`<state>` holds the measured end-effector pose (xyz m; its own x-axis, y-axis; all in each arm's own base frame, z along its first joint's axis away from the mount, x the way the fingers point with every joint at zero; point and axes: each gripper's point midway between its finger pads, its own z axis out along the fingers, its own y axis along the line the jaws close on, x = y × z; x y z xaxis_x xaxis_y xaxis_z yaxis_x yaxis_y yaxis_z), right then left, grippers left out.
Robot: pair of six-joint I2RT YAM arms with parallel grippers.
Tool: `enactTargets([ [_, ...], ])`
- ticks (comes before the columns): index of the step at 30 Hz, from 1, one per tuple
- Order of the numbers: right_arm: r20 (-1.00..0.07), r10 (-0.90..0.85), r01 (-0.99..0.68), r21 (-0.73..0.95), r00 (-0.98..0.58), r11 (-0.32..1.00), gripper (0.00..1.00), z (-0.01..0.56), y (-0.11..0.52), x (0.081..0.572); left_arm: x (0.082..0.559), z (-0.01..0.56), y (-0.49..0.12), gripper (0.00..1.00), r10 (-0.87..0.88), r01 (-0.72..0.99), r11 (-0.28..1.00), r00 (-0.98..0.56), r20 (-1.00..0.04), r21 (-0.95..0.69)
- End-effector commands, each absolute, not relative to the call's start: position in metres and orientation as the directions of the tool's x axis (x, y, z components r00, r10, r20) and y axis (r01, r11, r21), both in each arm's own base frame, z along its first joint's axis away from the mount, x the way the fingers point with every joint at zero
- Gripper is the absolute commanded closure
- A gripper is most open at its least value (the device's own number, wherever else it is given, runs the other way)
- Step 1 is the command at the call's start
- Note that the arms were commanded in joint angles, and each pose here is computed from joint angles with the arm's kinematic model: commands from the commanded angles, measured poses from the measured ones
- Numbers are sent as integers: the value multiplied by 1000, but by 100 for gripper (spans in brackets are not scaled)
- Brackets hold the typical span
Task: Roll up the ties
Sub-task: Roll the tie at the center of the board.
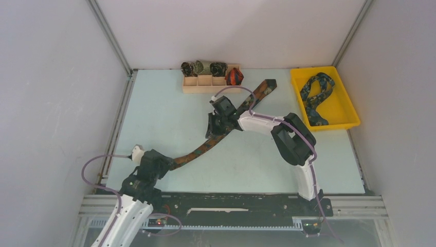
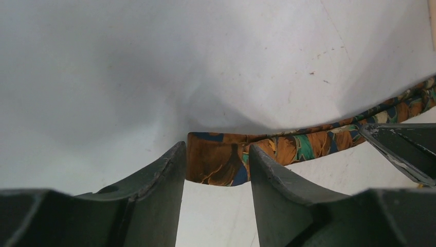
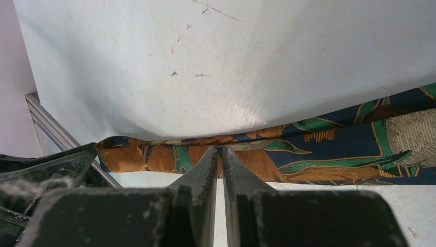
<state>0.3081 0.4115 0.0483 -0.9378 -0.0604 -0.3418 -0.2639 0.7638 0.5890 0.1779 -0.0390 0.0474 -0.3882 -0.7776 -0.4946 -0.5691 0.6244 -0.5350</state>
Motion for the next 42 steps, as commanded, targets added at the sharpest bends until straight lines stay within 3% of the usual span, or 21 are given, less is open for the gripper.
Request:
enactTargets([
  [1, -415, -51, -313, 595, -908, 740, 89, 83, 413, 313, 170, 54, -25, 47, -801, -630, 574, -301, -517, -523],
  [7, -415, -57, -317, 592, -908, 741, 89, 83, 413, 311, 164, 56, -21, 56, -812, -641, 550, -261, -522, -536],
  [20, -407, -66, -319, 595, -911, 738, 89, 78, 417, 308, 176, 51, -32, 53, -791, -590, 593, -301, -532, -548],
  [32, -400, -65, -312, 594, -914, 742, 89, 75, 416, 309, 170, 27, -43, 60, -793, -601, 601, -366, -486, -528],
  [42, -393, -68, -309, 592, -917, 744, 89, 69, 418, 309, 166, 19, -41, 54, -775, -606, 624, -394, -494, -494],
])
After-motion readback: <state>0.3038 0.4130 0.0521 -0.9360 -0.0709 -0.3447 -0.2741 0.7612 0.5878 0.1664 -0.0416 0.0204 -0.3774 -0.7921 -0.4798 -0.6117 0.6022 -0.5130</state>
